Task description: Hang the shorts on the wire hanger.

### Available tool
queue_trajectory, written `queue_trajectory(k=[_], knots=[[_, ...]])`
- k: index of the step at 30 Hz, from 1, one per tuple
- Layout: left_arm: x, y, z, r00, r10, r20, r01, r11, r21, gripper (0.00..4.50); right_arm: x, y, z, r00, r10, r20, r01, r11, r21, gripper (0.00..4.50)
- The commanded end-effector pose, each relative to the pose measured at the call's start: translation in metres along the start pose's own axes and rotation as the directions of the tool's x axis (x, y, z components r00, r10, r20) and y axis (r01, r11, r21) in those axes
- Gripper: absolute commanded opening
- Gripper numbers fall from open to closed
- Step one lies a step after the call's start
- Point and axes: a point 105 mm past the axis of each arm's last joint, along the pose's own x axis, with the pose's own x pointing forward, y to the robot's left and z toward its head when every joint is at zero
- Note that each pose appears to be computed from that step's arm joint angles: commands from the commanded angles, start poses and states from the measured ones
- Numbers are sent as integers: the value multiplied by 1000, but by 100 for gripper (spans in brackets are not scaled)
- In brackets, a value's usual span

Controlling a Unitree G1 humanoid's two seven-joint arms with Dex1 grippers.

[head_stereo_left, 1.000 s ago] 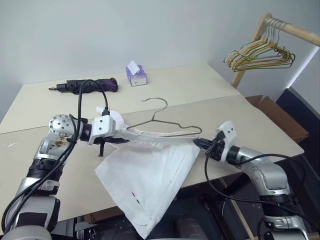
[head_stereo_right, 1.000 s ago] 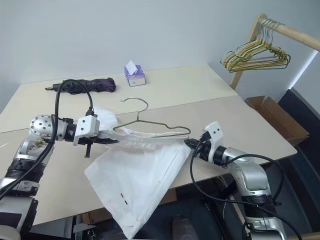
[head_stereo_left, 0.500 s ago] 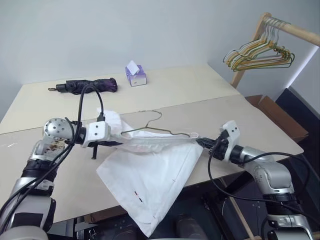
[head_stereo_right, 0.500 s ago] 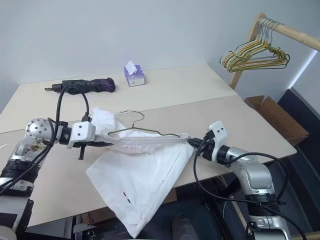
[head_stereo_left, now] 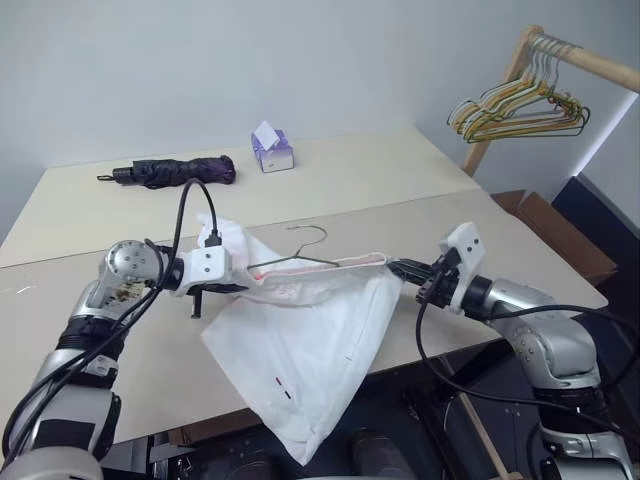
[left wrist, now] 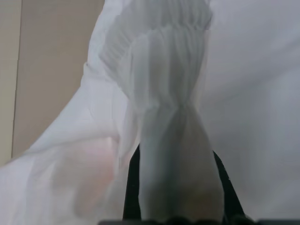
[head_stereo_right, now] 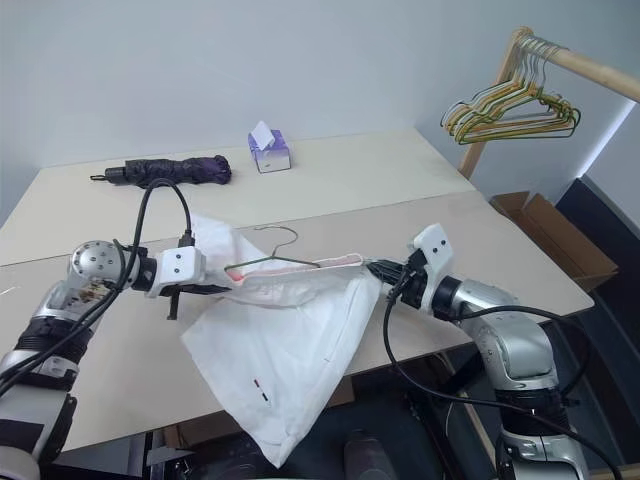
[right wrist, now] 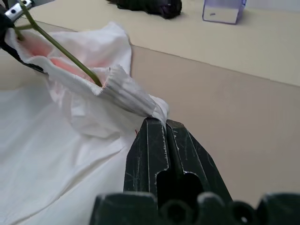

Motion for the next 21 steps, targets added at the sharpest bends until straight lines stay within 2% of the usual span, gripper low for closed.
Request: queue_trajectory(k=[1,2,3,6,8,15,21], knots=[[-1,17,12,998,53,18,-53,999,8,0,2,16,23,997,50,52,-45,995,-85,3],[0,20,16,997,63,36,-63,998,0,0,3,20,21,997,68,37,-64,993,-98,3],[1,23,19,996,72,51,-71,997,-9,0,3,22,19,997,80,23,-77,991,-112,49],[1,29,25,994,86,68,-86,996,-15,0,1,19,17,998,66,-2,-66,988,-142,134],[1,30,26,994,88,70,-88,996,-6,0,-4,12,18,999,40,-14,-42,986,-159,208],[-1,31,34,991,91,96,-93,996,15,0,-17,-1,54,998,46,-31,-53,953,-297,449],[-1,34,44,989,85,121,-91,995,50,0,-11,-9,62,969,137,-207,-210,899,-385,449]])
